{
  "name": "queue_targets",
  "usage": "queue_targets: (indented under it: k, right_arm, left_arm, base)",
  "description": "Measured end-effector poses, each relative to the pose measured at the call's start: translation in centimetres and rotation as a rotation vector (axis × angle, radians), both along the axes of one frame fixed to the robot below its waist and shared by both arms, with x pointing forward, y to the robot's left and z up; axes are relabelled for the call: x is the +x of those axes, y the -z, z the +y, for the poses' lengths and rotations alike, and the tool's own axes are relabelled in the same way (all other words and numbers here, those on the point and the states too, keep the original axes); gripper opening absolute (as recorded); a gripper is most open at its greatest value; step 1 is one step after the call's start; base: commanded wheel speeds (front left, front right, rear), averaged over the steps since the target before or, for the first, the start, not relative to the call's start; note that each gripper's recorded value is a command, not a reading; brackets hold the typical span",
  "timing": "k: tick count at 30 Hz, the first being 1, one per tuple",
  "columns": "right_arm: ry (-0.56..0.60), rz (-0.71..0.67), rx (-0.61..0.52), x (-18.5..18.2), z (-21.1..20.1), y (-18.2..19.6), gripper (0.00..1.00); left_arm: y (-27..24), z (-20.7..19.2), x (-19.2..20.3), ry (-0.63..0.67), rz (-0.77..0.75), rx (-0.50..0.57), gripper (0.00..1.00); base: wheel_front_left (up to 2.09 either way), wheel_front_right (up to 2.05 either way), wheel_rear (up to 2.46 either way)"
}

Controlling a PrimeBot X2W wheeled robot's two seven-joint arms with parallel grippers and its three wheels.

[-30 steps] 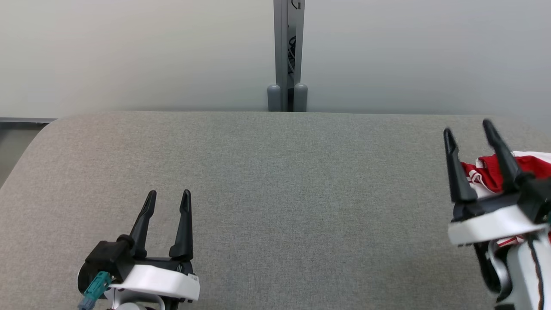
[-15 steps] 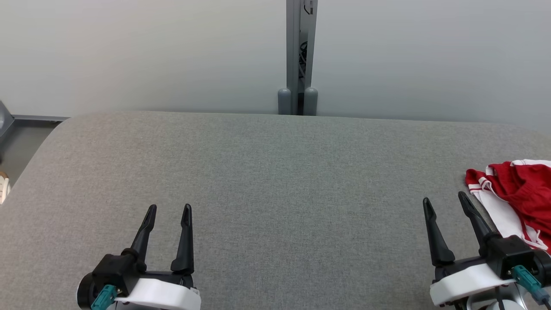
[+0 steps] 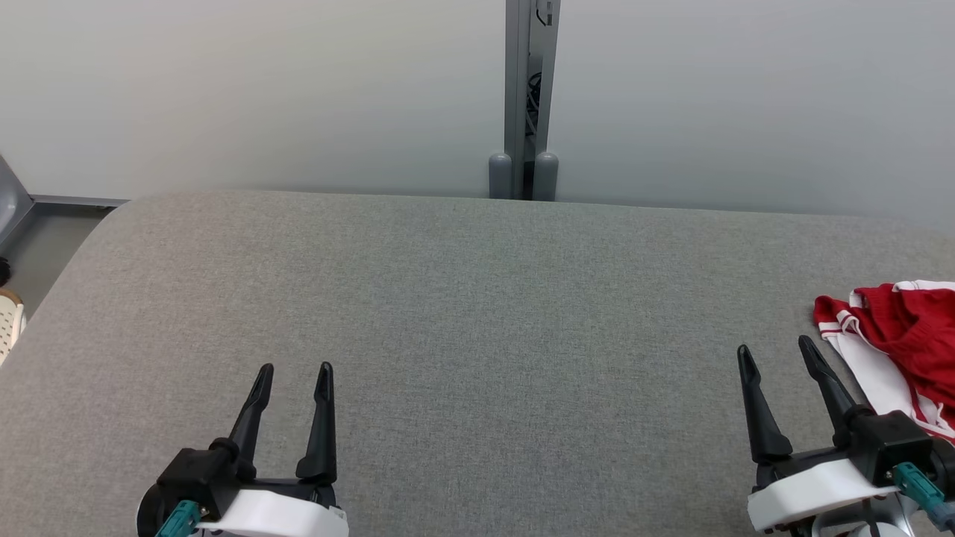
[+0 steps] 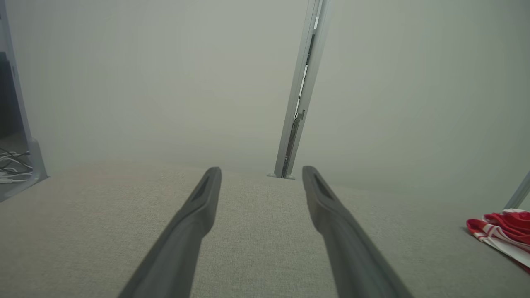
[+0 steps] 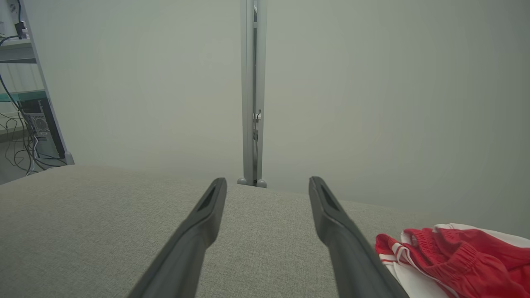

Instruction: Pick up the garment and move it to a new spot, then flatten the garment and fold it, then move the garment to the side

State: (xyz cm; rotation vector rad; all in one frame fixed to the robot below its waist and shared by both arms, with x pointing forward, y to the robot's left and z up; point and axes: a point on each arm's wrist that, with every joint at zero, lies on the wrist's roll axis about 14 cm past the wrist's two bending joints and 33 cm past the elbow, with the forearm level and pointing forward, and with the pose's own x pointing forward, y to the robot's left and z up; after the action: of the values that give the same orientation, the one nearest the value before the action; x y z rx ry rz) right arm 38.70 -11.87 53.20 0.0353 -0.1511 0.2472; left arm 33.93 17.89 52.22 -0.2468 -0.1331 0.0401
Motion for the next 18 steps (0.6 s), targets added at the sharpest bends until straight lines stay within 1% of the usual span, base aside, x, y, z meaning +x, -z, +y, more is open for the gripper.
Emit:
queue_targets:
  k: [8, 18]
  right_arm:
    - [-0.002, -0.001, 0.005, -0.1, 0.1, -0.1, 1.00]
    - [-0.015, -0.003, -0.004, -0.1, 0.5, -0.1, 1.00]
  left_arm:
    - [0.9, -0.3, -0.2, 0.024, 0.024, -0.035, 1.00]
    - [2.4, 0.2, -0.6, 0.007, 0.068, -0.072, 1.00]
  base:
    - [0.00, 0.00, 0.00]
    - [0.00, 0.00, 0.00]
